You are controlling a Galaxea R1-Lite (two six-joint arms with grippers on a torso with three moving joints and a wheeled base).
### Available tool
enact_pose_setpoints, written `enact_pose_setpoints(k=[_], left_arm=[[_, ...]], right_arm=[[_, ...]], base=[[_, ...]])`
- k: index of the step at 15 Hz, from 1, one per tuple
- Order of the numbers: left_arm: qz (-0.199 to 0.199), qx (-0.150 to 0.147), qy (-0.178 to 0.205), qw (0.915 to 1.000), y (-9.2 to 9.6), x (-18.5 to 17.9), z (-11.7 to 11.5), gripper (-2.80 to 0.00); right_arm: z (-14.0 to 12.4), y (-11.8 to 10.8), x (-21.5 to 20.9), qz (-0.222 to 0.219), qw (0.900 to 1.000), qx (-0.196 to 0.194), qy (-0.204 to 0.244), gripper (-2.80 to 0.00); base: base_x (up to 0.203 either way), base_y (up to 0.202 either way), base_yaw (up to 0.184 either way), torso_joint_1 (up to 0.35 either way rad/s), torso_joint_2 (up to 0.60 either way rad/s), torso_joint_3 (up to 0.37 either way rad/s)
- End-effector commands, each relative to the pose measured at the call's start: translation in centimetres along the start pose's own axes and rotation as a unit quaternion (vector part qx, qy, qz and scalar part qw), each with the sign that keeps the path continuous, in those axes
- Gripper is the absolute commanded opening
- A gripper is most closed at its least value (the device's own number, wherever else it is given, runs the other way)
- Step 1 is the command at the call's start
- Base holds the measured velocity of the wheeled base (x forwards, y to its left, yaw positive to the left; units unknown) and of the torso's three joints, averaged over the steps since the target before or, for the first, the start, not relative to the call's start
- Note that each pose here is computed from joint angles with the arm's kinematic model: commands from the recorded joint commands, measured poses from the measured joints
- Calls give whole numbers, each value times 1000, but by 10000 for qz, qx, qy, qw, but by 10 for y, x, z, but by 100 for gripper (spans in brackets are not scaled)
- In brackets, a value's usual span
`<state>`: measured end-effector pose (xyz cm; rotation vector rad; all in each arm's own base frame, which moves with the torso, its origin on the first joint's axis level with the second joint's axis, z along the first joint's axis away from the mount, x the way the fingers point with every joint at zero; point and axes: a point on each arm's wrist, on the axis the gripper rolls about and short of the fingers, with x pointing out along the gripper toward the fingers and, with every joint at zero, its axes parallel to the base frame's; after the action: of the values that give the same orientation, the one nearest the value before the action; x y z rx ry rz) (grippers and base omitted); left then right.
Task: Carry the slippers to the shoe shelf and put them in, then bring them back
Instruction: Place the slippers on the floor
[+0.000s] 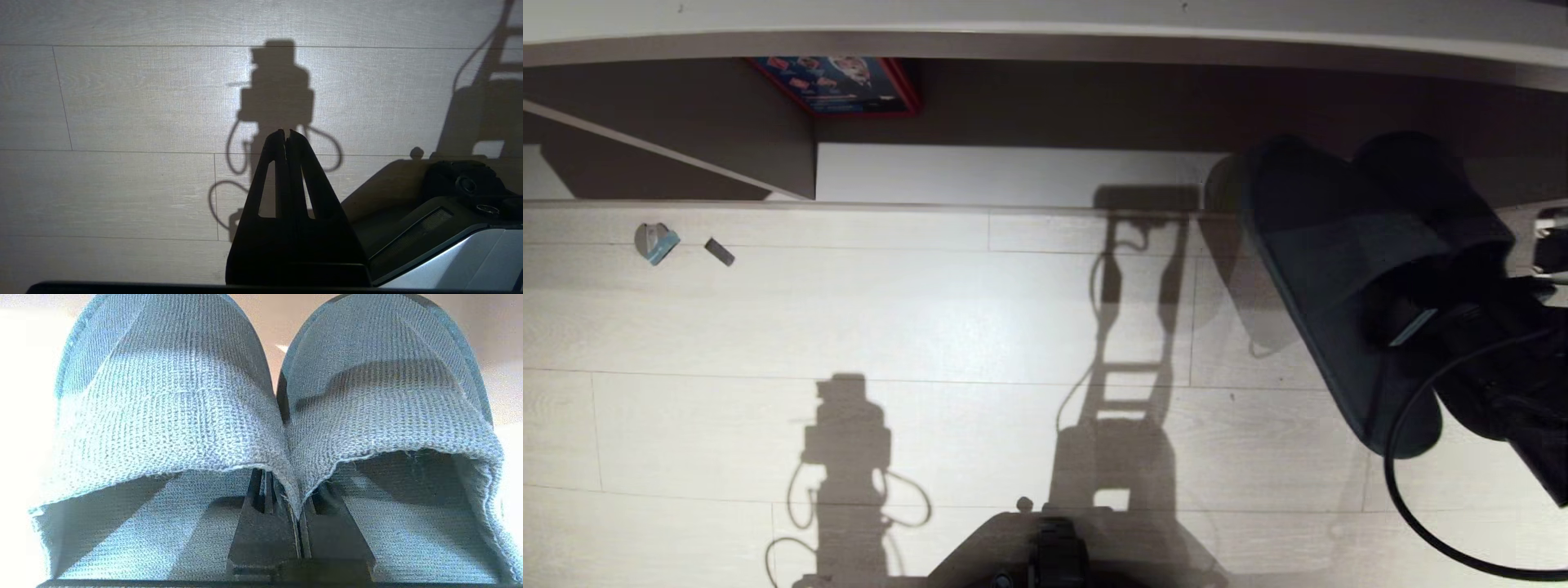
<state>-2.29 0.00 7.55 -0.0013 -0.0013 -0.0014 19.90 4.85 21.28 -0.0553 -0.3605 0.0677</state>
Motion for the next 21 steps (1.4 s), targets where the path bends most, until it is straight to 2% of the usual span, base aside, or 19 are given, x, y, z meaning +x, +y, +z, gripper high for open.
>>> enact_pose_setpoints(k=[1,4,6,9,11,13,15,17,18,20,21], left_arm=[[-1,-1,6,10000,0,0,0,-280],[-1,18,2,10000,0,0,0,-280],[-1,6,6,10000,0,0,0,-280],[-1,6,6,10000,0,0,0,-280],[-1,6,6,10000,0,0,0,-280],[-1,-1,6,10000,0,0,0,-280],[-1,-1,-1,10000,0,0,0,-280],[0,-1,6,10000,0,0,0,-280],[-1,-1,-1,10000,0,0,0,-280],[-1,-1,-1,10000,0,0,0,-280],[-1,-1,0,10000,0,0,0,-280]], right_arm=[[36,-12,-40,-274,9979,108,-581,-280],[59,-27,-87,-655,9944,126,-822,-280],[64,-36,-121,-940,9917,32,-880,-280],[56,-42,-175,-1282,9883,-130,-815,-280],[40,-40,-198,-1478,9874,-264,-505,-280],[25,-38,-211,-1331,9904,-306,-233,-280],[14,-34,-223,-972,9948,-319,-8,-280],[-3,-31,-239,-707,9961,-329,417,-280],[-12,-30,-247,-629,9955,-329,635,-280],[-39,-28,-256,-468,9893,-335,1340,-280],[-45,-27,-257,-419,9876,-360,1471,-280]], base=[[0,0,0,0,0,0],[0,0,0,0,0,0],[0,0,0,0,0,0],[0,0,0,0,0,0],[0,0,0,0,0,0],[0,0,0,0,0,0],[0,0,0,0,0,0],[0,0,0,0,0,0],[0,0,0,0,0,0],[0,0,0,0,0,0],[0,0,0,0,0,0]])
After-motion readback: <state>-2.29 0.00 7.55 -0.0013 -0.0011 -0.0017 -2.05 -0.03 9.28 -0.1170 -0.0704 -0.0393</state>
